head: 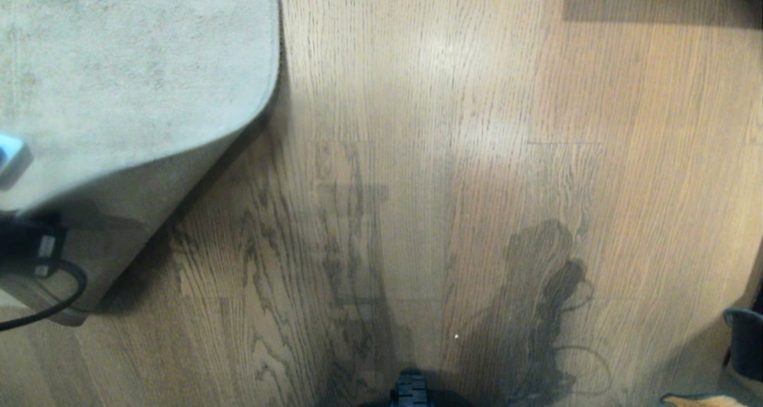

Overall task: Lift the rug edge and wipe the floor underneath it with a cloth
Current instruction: Lift up the carpet

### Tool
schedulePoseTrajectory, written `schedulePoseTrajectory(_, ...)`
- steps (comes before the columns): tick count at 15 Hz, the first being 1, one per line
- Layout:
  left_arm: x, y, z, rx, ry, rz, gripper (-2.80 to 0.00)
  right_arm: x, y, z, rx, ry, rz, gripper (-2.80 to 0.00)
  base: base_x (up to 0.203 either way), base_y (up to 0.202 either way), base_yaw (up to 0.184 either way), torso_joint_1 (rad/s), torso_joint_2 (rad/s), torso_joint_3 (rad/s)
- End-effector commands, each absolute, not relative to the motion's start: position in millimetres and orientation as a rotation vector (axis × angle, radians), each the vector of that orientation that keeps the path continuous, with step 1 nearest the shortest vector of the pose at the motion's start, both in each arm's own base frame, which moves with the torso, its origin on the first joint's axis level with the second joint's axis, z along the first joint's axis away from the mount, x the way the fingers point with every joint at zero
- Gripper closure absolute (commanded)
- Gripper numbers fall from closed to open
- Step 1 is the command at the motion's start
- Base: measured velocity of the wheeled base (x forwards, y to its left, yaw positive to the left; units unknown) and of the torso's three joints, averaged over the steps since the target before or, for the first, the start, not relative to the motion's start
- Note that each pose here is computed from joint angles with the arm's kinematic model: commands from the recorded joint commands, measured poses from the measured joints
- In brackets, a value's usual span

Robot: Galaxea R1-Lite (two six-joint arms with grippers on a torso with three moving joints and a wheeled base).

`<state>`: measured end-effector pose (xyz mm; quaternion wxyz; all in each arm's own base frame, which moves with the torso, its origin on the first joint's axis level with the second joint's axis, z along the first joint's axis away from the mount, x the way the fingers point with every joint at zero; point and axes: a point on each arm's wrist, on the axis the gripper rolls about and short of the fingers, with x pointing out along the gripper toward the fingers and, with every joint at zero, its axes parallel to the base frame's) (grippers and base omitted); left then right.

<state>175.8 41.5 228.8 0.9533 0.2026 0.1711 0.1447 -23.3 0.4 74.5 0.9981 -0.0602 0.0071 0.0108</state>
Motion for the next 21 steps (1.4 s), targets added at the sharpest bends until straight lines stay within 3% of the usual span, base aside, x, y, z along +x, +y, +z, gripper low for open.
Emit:
schedulePoseTrajectory(1, 176.9, 44.5, 233.2, 0.413, 0.337, 0.312, 0.00, -23.2, 0.4, 74.6, -0.121, 0.016, 0.022, 0.00, 0.000, 0.000, 0.000, 0.000, 0.00, 0.000)
schedulePoseTrajectory(7, 181.6, 55.7, 251.2, 0.411, 0.294, 0.375, 0.00, -23.2, 0.4, 74.6, -0.121, 0.016, 0.022, 0.00, 0.000, 0.000, 0.000, 0.000, 0.00, 0.000)
schedulePoseTrajectory(21, 177.1, 57.2, 250.3, 0.409, 0.296, 0.390, 0.00, -23.2, 0.4, 74.6, -0.121, 0.016, 0.022, 0.00, 0.000, 0.000, 0.000, 0.000, 0.00, 0.000)
